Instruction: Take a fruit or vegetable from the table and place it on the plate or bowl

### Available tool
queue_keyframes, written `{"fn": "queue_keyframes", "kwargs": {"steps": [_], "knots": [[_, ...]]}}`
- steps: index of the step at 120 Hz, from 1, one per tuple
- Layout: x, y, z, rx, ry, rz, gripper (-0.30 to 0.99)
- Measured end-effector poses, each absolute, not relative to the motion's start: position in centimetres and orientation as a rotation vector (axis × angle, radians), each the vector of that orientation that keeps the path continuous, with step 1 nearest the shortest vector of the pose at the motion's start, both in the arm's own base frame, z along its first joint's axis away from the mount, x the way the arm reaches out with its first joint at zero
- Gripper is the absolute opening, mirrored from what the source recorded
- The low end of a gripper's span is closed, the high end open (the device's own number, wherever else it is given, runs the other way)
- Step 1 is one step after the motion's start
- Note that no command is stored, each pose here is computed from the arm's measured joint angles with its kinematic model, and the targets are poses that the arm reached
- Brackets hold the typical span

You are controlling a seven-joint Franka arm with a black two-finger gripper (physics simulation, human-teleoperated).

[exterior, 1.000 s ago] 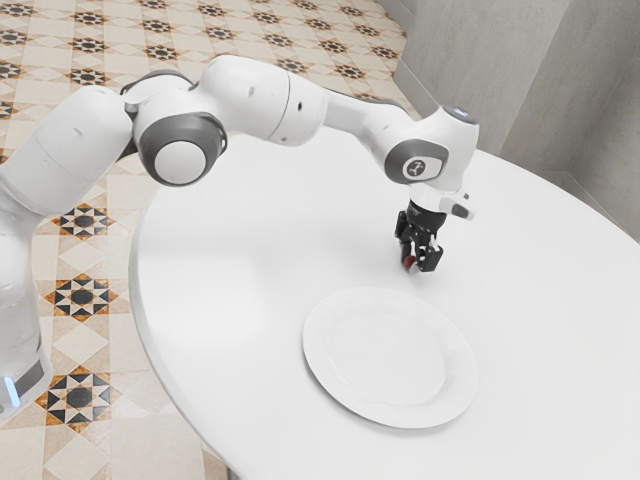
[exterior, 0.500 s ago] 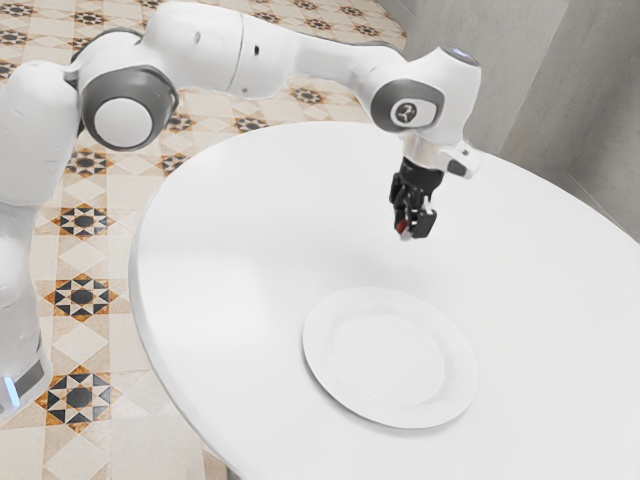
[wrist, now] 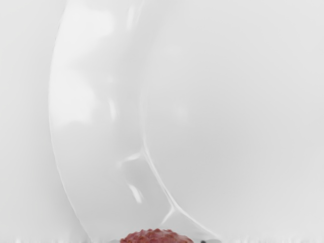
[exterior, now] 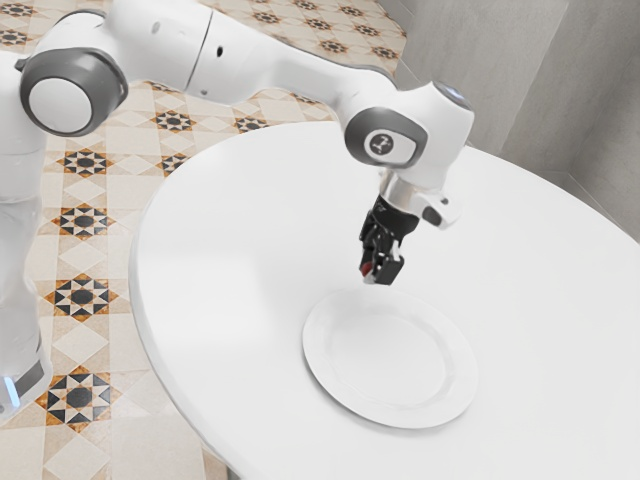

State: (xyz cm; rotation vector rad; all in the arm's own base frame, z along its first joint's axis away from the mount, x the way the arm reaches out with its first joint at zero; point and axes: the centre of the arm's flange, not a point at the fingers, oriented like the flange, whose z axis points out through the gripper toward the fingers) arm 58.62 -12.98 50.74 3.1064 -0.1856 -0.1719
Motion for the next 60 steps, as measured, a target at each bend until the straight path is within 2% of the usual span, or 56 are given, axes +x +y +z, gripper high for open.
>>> {"fn": "queue_keyframes", "kwargs": {"steps": [50,53,60], "knots": [[57.8,-15.1,51.6,3.113,-0.181,-0.151,0.16],[57.8,-15.2,51.7,3.113,-0.182,-0.149,0.18],[57.7,-15.4,51.8,3.114,-0.183,-0.145,0.35]]}}
